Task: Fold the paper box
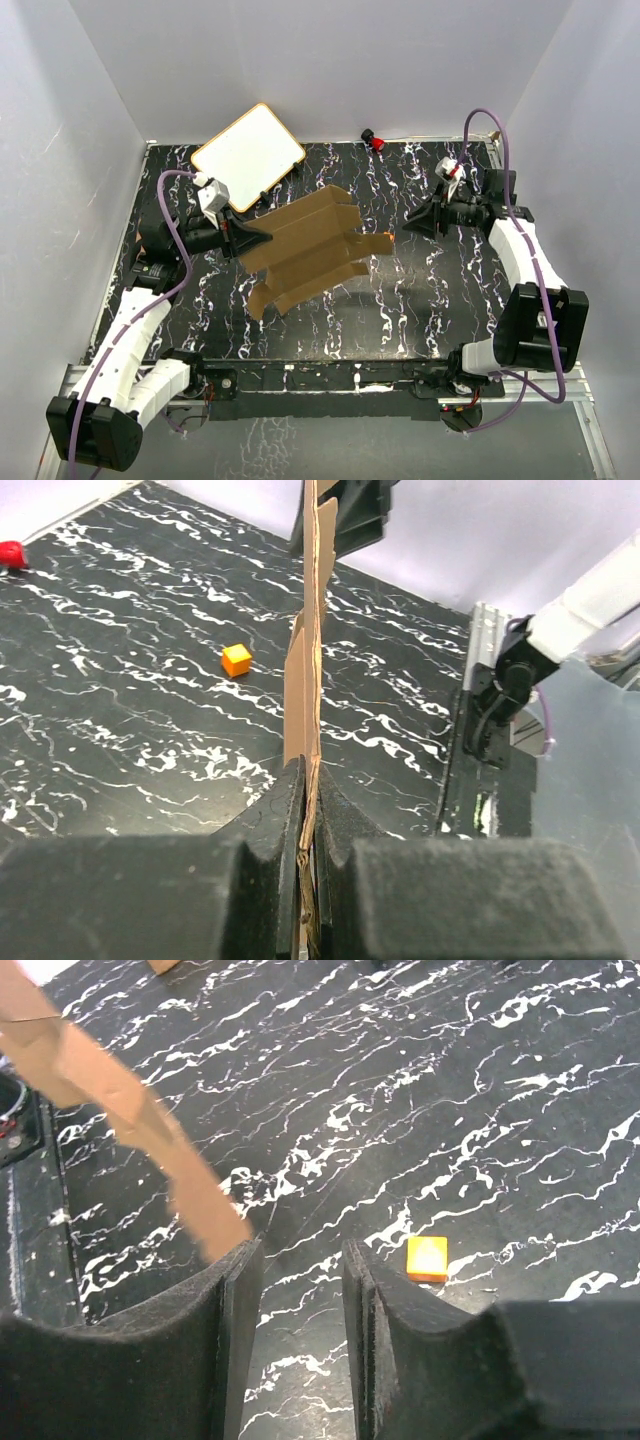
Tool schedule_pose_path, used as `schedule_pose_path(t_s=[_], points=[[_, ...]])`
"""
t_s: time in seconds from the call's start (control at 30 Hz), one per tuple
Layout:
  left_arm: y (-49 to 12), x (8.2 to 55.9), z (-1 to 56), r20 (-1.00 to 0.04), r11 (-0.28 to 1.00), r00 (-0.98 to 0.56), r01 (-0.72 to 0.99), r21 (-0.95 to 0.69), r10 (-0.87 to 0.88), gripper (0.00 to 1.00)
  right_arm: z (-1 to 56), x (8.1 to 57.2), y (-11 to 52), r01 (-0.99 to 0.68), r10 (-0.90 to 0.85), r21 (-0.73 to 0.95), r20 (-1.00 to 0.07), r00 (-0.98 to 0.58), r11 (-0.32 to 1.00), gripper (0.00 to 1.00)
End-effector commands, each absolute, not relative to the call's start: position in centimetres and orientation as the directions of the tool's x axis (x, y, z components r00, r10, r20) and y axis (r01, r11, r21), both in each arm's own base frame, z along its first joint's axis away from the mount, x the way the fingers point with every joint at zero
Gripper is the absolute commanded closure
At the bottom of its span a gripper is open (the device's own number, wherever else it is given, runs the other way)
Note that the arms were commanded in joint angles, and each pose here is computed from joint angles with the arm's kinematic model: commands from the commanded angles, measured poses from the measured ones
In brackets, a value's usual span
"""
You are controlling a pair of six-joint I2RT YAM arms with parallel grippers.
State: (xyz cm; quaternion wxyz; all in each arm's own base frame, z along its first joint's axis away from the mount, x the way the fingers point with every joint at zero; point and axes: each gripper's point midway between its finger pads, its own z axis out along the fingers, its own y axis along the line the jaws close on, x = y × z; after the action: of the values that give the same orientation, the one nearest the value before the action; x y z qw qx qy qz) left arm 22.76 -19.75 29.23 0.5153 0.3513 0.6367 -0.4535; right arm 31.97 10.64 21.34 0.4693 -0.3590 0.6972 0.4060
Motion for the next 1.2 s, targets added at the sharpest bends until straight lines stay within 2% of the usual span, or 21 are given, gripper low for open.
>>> schedule_pose_path(t_s=[0.0,0.1,0.3,0.4,0.73,0.97,1.17], points=[[-20.3,20.7,31.0,-0.978,0.236,-0.206,0.949,-0.211,-0.044,1.0,24.4,35.4,11.0,-0.89,-0.129,0.036,-0.986,-0.106,0.454,0.61],[-20.4,20.9,31.2,-0.975,0.229,-0.219,0.948,-0.223,-0.043,1.0,24.4,34.9,11.6,-0.911,-0.121,0.059,-0.986,-0.118,0.407,0.62],[-20.6,21.6,31.7,-0.971,0.217,-0.23,0.947,-0.237,-0.059,1.0,23.2,30.3,15.9,-0.983,-0.129,0.053,-0.989,-0.077,0.178,0.6],[-20.7,21.6,32.0,-0.971,0.209,-0.229,0.948,-0.24,-0.073,1.0,22.3,28.2,17.9,-0.992,-0.134,0.058,-0.988,-0.073,0.11,0.58],[-20.7,21.7,32.1,-0.969,0.224,-0.226,0.944,-0.244,-0.105,1.0,21.7,26.5,18.5,-0.994,-0.111,0.07,-0.991,-0.079,0.082,0.54],[-20.8,22.3,32.2,-0.964,0.233,-0.23,0.938,-0.256,-0.132,1.0,22.4,24.6,19.4,-0.998,-0.075,0.056,-0.996,-0.057,0.013,0.47],[-20.9,22.6,32.2,-0.957,0.228,-0.244,0.934,-0.276,-0.159,1.0,22.2,24.3,19.5,-0.997,-0.073,0.07,-0.995,-0.071,0.021,0.42]])
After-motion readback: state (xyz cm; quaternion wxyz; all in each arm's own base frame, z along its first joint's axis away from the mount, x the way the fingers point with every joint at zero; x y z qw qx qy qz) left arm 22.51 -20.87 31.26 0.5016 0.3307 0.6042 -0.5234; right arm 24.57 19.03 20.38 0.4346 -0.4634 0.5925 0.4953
